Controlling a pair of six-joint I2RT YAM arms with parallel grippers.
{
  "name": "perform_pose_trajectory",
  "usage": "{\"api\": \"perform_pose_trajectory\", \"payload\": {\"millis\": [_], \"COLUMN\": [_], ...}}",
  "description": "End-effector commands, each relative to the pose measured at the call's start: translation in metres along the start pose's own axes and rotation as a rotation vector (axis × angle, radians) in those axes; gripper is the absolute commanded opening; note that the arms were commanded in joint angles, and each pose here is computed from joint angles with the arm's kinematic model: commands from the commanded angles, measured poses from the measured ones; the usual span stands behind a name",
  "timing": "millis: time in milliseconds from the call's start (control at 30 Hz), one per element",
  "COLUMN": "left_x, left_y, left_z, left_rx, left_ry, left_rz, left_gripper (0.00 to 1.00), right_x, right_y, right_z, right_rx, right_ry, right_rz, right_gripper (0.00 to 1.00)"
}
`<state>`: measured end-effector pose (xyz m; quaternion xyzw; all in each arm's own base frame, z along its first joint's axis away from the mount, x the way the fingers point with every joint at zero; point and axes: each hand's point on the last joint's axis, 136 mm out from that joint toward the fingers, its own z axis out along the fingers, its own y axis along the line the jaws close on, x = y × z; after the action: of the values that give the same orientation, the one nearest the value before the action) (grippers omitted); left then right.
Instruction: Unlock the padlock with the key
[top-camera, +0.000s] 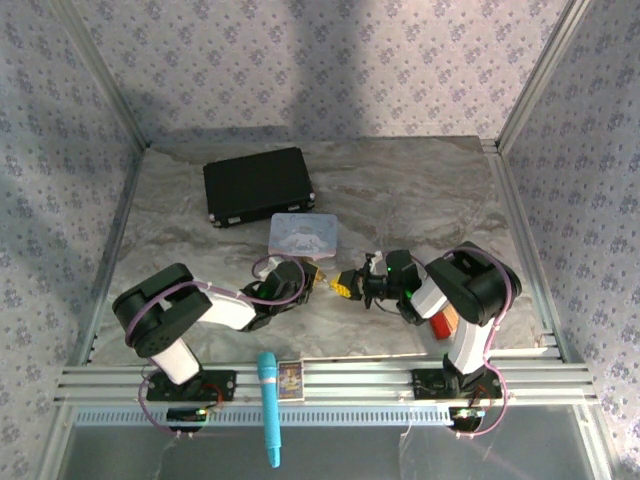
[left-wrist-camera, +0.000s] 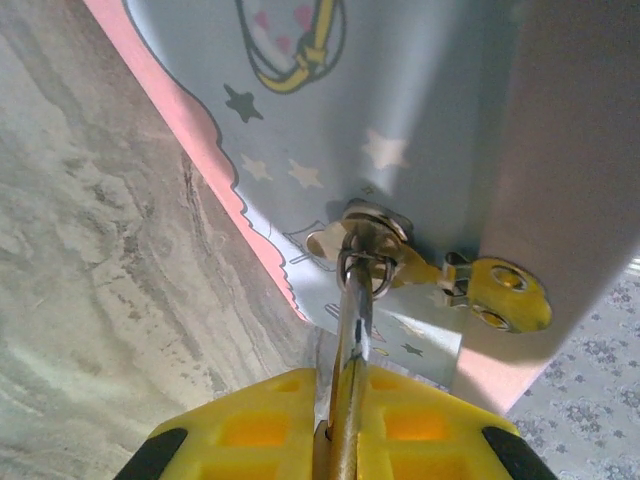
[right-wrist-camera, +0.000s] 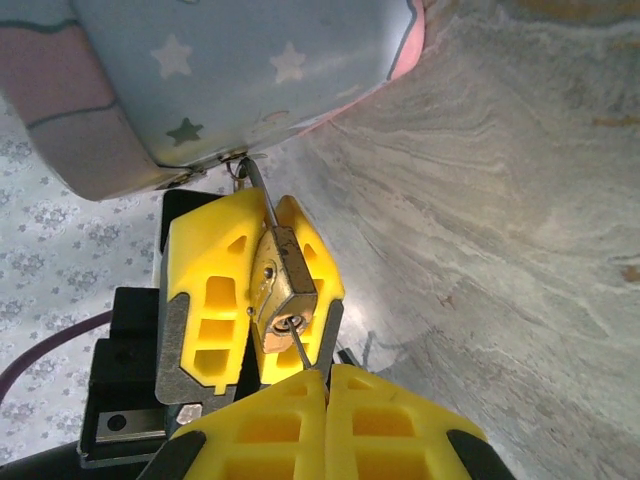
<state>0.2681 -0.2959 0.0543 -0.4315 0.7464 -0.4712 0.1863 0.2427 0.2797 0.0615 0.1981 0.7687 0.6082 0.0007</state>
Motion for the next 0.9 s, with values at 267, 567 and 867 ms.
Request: {"api": "perform_pose_trajectory", "payload": {"millis": [267, 567, 867], "left_x": [0.038, 0.04, 0.034], "left_y": [0.0, -0.004, 0.013], "left_z": [-0.004, -0.008, -0.002], "left_rx": [0.001, 0.008, -0.05], "left_ry": [0.151, 0.162, 0.144], "left_rz": [0.04, 0.054, 0.059], "left_gripper": [0.0, 0.0, 0.0], "right_x": [-0.009, -0.019, -0.007], "right_y": [0.016, 0.019, 0.03], "right_z": [0.02, 0.017, 0.02], "right_rx": [-0.05, -0.055, -0.073], "right_ry": [-0.008, -0.027, 0.012], "right_rz": [-0.02, -0.036, -0.095], "right_gripper": [0.0, 0.0, 0.0]}}
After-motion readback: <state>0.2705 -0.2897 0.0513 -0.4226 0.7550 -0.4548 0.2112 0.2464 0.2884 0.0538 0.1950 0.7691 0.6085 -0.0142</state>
